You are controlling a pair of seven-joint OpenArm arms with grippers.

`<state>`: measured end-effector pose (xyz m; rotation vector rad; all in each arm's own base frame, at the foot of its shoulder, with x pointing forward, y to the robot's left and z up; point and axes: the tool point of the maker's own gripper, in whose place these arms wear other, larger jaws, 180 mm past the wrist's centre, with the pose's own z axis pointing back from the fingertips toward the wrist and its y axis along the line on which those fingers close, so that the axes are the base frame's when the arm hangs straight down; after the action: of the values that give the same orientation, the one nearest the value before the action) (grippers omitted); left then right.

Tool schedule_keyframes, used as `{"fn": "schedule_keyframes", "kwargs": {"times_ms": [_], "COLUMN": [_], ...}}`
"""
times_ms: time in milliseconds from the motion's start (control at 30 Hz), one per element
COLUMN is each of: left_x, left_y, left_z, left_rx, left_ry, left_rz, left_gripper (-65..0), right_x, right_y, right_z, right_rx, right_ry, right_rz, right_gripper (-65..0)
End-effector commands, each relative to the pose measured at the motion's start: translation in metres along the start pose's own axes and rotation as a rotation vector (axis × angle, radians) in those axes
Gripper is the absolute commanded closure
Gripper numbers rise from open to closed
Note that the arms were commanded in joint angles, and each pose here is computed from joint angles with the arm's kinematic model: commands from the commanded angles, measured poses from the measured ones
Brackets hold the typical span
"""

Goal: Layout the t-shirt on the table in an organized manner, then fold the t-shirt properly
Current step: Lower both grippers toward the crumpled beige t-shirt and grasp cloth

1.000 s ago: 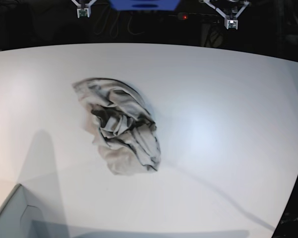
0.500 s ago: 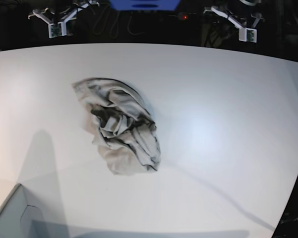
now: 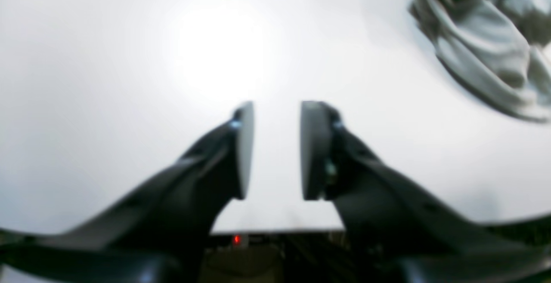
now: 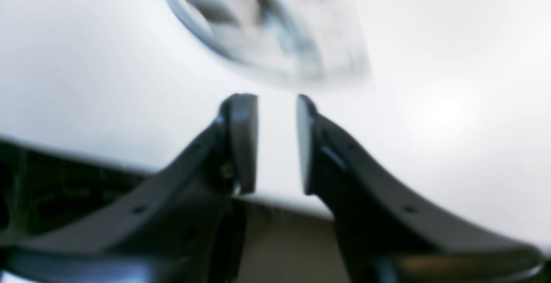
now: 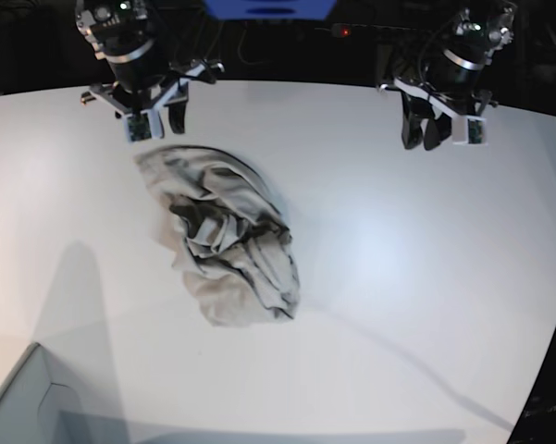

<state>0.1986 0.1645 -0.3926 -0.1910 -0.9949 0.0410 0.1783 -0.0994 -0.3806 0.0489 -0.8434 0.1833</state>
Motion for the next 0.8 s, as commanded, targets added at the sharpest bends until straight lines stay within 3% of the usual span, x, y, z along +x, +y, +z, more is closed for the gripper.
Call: {"fn": "schedule_keyframes", "kwargs": {"times_ms": [0,167,400,533,767], "left_x": [0.013,0.001,0.003,0.013,0.021], "left_y": [0.001,0.002,0.016,0.025,0.033], "left_z": [0.001,0.010,0.014,0.014,0.015], "left_rx": [-0.003,0.001,0.041,0.071,0.085], "left_ry": [-0.045,-0.017,-0.030,-0.070,-0.088], "left_rz": [-0.008,0.055,0.229,0.260,0.246], "left_gripper": [-20.5,-20.3,-20.3,-20.9,-35.2], "right_x": [0.015,0.059,0.097,0.104,0.091], "right_y": [0.002,0.006,-0.002,-0.012,-0.036], "right_z": [-0.001,-0.020,-0.042,-0.058,-0.100], "right_rx": [0.014,0.048,0.047,0.022,-0.029], "right_ry": [-0.044,-0.130,-0.153,-0.151,-0.063], "right_rz": [0.023,0.102,0.220,0.232,0.243], "right_gripper": [-20.4,-29.8,-34.0,-34.9,-35.1]}}
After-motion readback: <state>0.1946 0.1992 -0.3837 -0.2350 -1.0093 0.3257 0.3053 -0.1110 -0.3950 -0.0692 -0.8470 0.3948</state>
